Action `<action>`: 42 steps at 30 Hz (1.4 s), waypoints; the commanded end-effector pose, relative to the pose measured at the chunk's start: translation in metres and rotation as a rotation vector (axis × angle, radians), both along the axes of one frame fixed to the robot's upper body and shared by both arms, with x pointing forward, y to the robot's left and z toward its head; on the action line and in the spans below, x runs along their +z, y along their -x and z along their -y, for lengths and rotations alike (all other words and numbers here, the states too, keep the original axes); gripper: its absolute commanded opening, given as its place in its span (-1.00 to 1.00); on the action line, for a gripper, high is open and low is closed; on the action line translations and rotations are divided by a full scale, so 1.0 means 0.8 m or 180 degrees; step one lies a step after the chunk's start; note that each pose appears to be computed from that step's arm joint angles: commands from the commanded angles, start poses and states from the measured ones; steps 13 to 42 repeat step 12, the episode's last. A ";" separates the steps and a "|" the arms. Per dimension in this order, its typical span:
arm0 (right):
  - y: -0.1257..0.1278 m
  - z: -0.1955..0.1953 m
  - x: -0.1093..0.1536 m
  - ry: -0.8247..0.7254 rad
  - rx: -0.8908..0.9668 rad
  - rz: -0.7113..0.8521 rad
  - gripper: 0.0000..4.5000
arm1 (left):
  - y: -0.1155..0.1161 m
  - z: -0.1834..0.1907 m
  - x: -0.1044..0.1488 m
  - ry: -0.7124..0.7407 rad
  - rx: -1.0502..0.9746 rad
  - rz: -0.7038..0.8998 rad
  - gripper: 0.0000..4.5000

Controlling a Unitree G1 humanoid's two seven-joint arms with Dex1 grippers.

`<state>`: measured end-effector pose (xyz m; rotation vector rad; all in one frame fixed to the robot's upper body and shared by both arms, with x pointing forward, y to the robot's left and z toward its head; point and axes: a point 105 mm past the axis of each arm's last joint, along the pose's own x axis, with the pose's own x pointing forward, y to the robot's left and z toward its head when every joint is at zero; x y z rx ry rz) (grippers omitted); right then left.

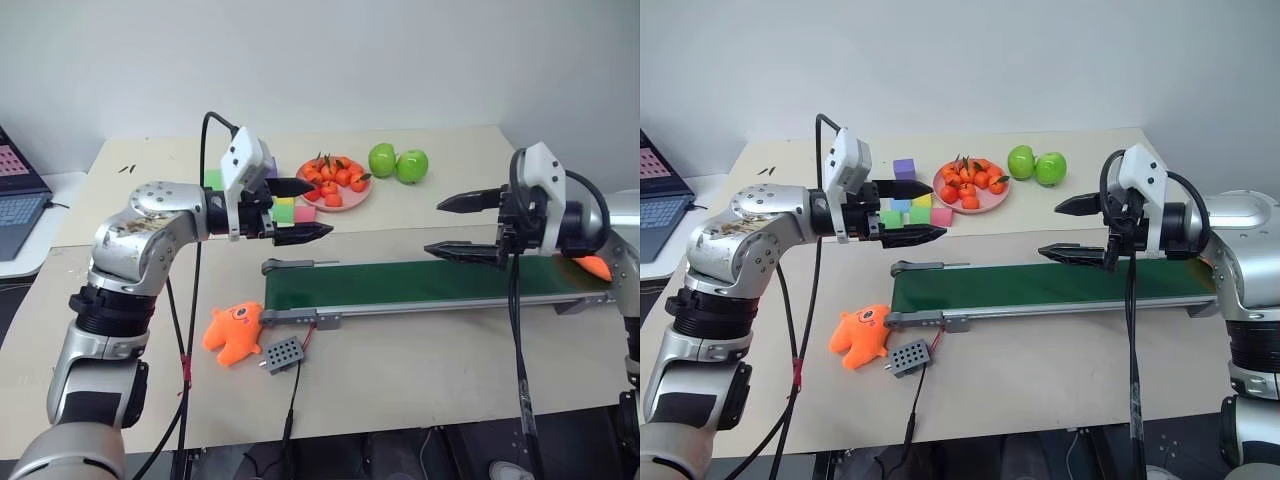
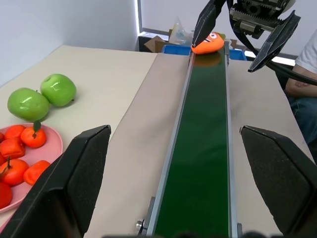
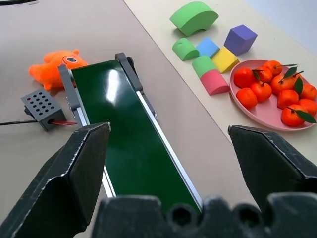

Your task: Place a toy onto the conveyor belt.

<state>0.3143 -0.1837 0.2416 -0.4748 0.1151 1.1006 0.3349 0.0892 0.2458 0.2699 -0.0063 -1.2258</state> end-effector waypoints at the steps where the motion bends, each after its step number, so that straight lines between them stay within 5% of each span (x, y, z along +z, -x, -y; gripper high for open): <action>1: 0.008 0.002 0.019 -0.0066 0.0013 0.0163 1.00 | 0.000 -0.001 0.014 0.0010 0.0006 0.0160 0.98; 42: 0.005 0.000 0.010 -0.0117 -0.0005 0.0151 1.00 | -0.005 -0.017 0.006 -0.0124 0.0147 0.0078 0.98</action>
